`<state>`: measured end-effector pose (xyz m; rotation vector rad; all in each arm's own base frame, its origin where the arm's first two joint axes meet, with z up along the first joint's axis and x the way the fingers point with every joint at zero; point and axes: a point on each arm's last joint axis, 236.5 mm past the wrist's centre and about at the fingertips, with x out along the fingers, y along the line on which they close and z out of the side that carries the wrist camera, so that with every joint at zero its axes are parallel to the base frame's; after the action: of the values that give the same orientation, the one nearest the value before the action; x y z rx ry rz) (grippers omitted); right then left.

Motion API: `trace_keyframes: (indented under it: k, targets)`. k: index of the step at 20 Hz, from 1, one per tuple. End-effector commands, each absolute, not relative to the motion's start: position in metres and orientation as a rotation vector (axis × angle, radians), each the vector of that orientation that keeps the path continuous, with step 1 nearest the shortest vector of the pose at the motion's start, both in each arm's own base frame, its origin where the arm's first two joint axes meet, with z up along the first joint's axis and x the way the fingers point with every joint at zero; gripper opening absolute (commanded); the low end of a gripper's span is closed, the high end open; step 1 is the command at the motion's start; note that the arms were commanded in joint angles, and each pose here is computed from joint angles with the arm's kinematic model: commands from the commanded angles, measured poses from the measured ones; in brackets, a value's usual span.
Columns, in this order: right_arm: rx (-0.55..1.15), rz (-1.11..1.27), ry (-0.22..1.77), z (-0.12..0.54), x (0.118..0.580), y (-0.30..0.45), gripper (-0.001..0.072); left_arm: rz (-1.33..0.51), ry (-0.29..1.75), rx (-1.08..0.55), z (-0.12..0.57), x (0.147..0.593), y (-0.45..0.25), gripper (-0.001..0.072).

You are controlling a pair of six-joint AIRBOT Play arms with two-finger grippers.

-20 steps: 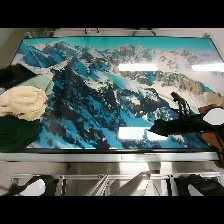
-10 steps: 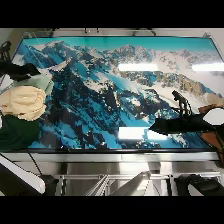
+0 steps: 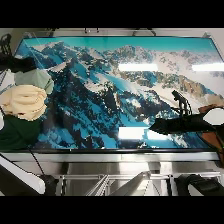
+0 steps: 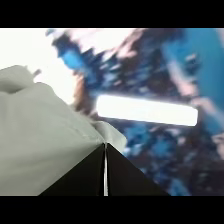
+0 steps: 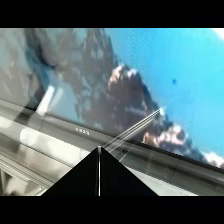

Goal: Fold the shirts.

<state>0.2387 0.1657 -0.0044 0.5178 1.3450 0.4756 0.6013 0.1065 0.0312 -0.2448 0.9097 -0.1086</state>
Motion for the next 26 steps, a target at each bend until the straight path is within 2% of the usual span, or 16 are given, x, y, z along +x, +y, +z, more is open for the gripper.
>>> trace_keyframes:
  k: [1, 3, 5, 8, 10, 12, 14, 19, 20, 22, 23, 26]
  targets:
    - [0.518, 0.476, 1.347, -0.005, 0.238, 0.166, 0.0021, -0.193, 0.759, -0.201, 0.116, 0.594, 0.065, 0.0019]
    - [0.518, 0.476, 1.347, -0.005, 0.238, 0.166, 0.0021, -0.196, 0.718, -0.144, 0.145, 0.586, 0.059, 0.0019]
    - [0.518, 0.476, 1.348, -0.005, 0.238, 0.166, 0.0021, -0.268, 0.721, -0.184, 0.164, 0.571, 0.036, 0.0019]
    - [0.518, 0.476, 1.348, -0.005, 0.238, 0.166, 0.0021, -0.601, 0.564, -0.283, 0.243, 0.547, -0.052, 0.0019]
    - [0.519, 0.474, 1.344, -0.005, 0.239, 0.166, 0.0021, -0.884, 0.439, -0.329, 0.318, 0.501, -0.121, 0.0019]
    - [0.522, 0.462, 1.315, -0.004, 0.246, 0.165, 0.0021, -1.018, 0.410, -0.328, 0.348, 0.464, -0.164, 0.0019]
    - [0.522, 0.462, 1.316, -0.004, 0.246, 0.165, 0.0021, -1.052, 0.471, -0.337, 0.333, 0.447, -0.184, 0.0019]
    - [0.529, 0.462, 1.309, -0.003, 0.248, 0.165, 0.0023, -1.087, 0.786, -0.379, 0.232, 0.425, -0.210, 0.0016]
    - [0.530, 0.458, 1.300, -0.003, 0.250, 0.165, 0.0054, -1.044, 0.850, -0.354, 0.205, 0.426, -0.205, 0.0162]
    - [0.533, 0.447, 1.273, -0.002, 0.257, 0.164, 0.0489, -0.908, 0.964, -0.287, 0.157, 0.433, -0.178, 0.0581]
    - [0.537, 0.431, 1.240, -0.001, 0.265, 0.162, 0.0516, -0.800, 1.039, -0.267, 0.131, 0.436, -0.154, 0.0716]
    - [0.545, 0.394, 1.185, -0.013, 0.291, 0.158, 0.0517, -0.611, 1.232, -0.286, 0.062, 0.422, -0.102, 0.0716]
